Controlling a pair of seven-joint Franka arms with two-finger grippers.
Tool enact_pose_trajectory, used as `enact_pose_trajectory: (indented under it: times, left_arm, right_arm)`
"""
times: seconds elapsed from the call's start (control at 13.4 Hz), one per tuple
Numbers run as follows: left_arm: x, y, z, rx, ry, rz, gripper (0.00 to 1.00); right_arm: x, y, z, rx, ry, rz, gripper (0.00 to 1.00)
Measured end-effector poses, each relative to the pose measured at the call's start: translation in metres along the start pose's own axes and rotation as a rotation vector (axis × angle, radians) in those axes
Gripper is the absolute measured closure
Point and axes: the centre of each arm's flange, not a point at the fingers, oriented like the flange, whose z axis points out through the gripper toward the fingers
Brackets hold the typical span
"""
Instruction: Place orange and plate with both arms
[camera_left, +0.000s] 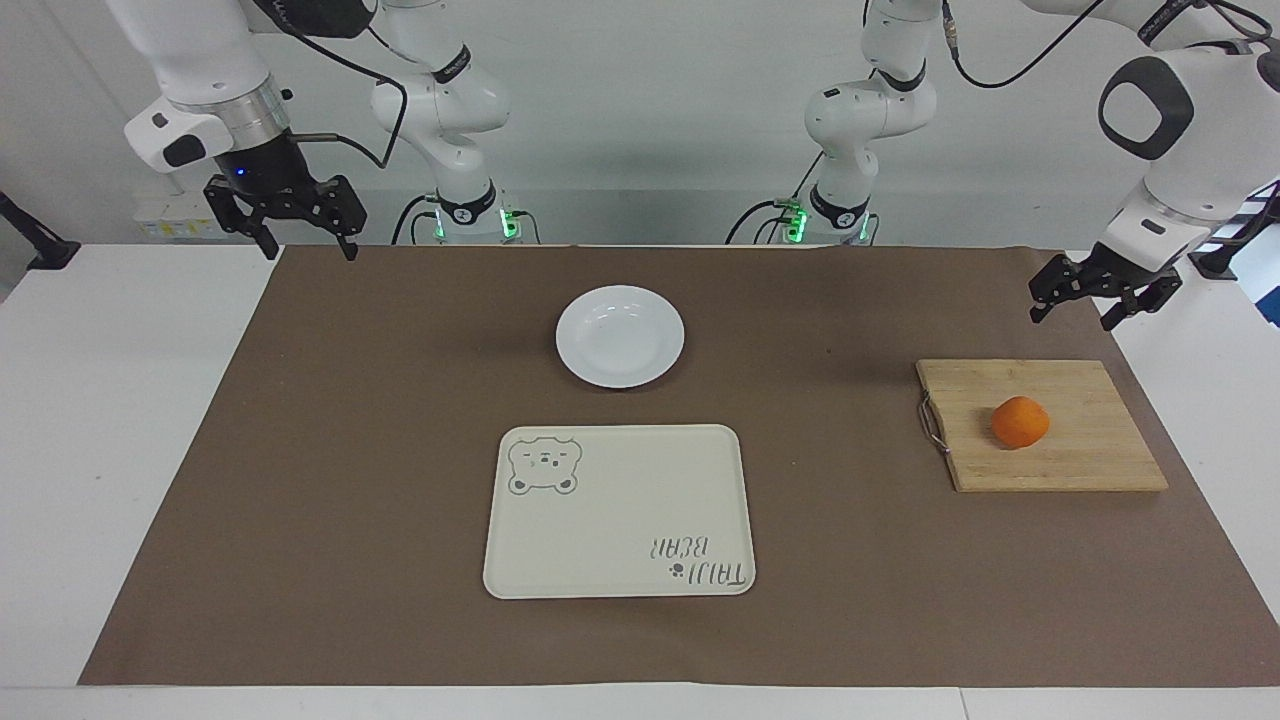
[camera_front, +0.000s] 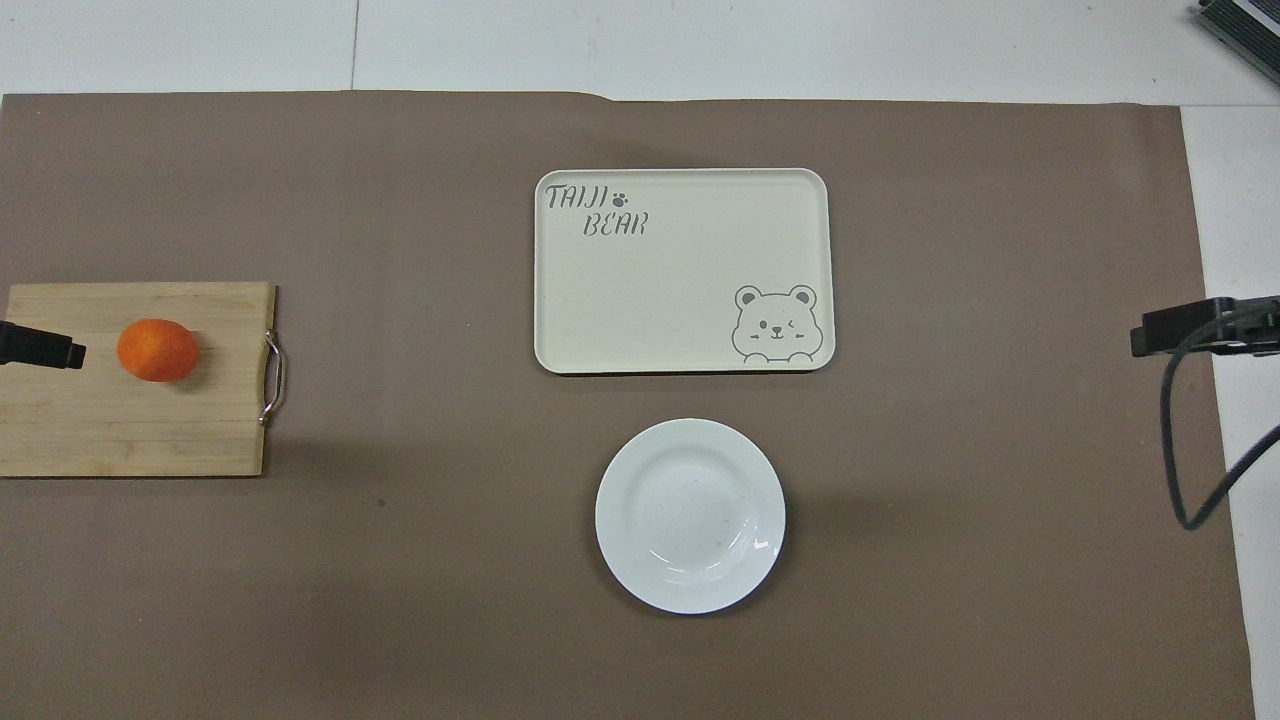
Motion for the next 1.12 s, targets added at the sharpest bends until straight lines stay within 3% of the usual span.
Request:
enact_pose_trajectory:
  times: [0.45, 0.75, 1.12]
  left_arm:
    - [0.013, -0.023, 0.047, -0.001, 0.001, -0.009, 0.0]
    - [0.029, -0.032, 0.106, -0.01, -0.017, -0.011, 0.0]
    - [0.023, -0.03, 0.166, -0.012, -0.021, -0.013, 0.0]
  right_arm:
    - [0.0, 0.0, 0.0, 0.0, 0.0, 0.0, 0.0]
    - [0.0, 0.0, 0.0, 0.0, 0.0, 0.0, 0.0]
    - [0.0, 0.0, 0.0, 0.0, 0.0, 0.0, 0.0]
